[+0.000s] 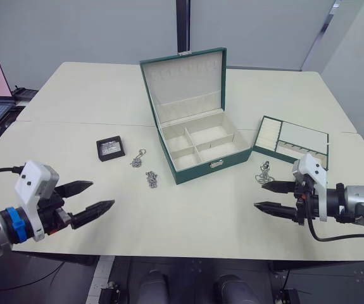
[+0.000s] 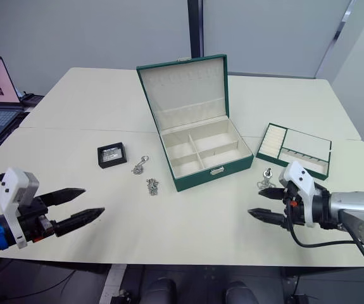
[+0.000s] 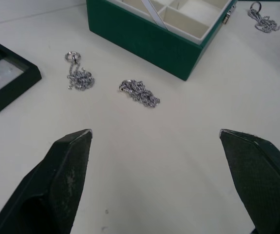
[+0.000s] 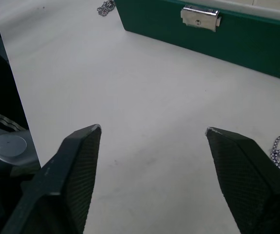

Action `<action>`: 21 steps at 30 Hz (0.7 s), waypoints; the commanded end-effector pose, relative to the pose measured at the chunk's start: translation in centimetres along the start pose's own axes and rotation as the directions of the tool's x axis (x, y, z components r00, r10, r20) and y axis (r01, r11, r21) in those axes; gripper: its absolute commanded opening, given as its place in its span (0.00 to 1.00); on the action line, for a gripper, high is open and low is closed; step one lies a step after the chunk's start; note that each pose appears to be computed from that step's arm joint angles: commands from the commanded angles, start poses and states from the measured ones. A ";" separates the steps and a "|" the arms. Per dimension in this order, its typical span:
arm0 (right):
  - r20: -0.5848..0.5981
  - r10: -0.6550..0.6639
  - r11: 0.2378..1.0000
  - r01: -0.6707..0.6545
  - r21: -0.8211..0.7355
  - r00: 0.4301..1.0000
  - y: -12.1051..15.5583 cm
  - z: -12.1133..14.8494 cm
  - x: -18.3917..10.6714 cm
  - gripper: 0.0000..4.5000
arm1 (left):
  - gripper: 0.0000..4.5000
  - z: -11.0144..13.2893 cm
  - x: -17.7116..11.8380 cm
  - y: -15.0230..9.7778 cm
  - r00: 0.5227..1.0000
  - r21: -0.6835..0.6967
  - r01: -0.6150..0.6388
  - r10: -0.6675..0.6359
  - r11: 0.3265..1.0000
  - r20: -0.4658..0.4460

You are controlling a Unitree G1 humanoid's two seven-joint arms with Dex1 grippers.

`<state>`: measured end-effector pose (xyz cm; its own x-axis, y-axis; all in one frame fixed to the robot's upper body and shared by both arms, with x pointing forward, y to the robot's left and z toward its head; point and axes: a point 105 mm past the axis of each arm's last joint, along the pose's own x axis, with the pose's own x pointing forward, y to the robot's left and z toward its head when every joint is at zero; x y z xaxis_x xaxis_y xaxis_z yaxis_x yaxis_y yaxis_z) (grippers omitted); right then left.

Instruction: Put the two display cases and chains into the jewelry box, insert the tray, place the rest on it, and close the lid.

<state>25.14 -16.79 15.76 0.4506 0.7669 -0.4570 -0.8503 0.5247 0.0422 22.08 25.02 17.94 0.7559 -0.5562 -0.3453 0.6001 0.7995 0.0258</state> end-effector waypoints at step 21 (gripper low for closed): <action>0.094 -0.421 0.876 0.431 -0.216 0.902 -14.9 8.2 3.0 0.00 | 0.01 4.5 10.6 4.1 0.993 0.198 -0.073 0.090 0.977 -0.079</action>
<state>40.30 -18.47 20.16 0.7568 0.5399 -0.3685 -0.6467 0.7005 -0.3018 32.68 21.28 18.65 0.7680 -0.4956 -0.4056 0.6001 0.7781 0.1856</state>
